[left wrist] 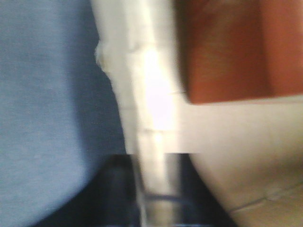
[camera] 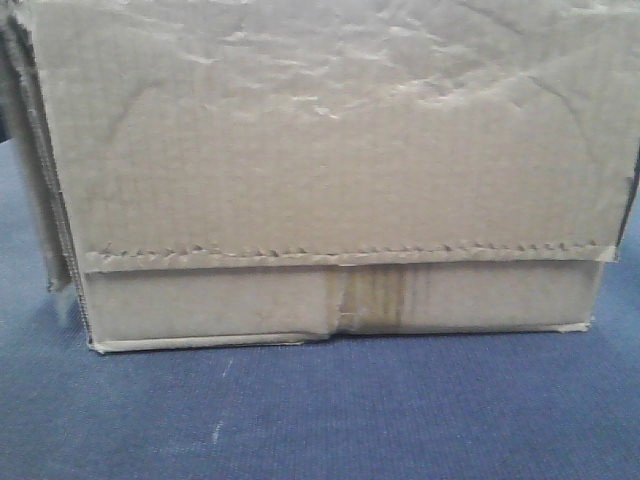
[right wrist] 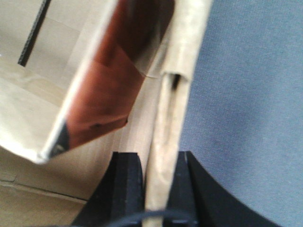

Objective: Stack two boxes on right shelf middle
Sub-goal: 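Lift the stacked boxes off the grey table with both grippers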

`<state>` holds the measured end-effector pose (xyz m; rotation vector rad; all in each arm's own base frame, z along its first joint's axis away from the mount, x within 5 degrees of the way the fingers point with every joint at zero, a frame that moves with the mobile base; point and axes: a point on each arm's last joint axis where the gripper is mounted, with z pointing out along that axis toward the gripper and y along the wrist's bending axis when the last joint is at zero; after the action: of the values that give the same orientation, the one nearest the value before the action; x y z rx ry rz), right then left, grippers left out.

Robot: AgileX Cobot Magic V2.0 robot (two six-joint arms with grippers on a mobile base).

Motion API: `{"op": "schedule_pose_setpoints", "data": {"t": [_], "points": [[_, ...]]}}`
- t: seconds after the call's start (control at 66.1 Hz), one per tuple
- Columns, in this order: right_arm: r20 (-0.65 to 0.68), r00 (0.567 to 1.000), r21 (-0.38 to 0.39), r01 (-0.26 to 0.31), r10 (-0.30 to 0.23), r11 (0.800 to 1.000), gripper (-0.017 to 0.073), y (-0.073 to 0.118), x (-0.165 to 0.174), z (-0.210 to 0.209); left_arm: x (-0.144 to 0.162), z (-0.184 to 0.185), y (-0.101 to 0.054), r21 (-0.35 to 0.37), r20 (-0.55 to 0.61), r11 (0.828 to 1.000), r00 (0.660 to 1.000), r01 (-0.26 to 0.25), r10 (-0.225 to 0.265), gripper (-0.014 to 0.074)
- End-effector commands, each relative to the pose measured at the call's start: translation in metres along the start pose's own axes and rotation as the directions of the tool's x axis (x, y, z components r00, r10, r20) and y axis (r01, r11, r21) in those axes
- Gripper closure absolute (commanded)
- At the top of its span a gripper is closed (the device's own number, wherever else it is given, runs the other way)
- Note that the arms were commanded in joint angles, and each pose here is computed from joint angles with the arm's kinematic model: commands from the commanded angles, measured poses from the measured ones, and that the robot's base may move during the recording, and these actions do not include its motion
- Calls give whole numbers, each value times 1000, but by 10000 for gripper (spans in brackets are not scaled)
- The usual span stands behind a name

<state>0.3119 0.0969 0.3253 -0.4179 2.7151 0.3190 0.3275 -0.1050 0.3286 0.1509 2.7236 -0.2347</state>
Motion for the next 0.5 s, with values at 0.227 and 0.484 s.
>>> {"op": "schedule_pose_setpoints", "data": {"t": [0.227, 0.484], "points": [[19, 999, 31, 27, -27, 999, 711, -2, -1, -5, -7, -23, 2, -37, 8, 999, 1000, -15, 15, 705], [183, 982, 41, 43, -50, 998, 711, 6, -2, -42, -24, -63, -3, -27, 116, 999, 993, -23, 26, 705]]}}
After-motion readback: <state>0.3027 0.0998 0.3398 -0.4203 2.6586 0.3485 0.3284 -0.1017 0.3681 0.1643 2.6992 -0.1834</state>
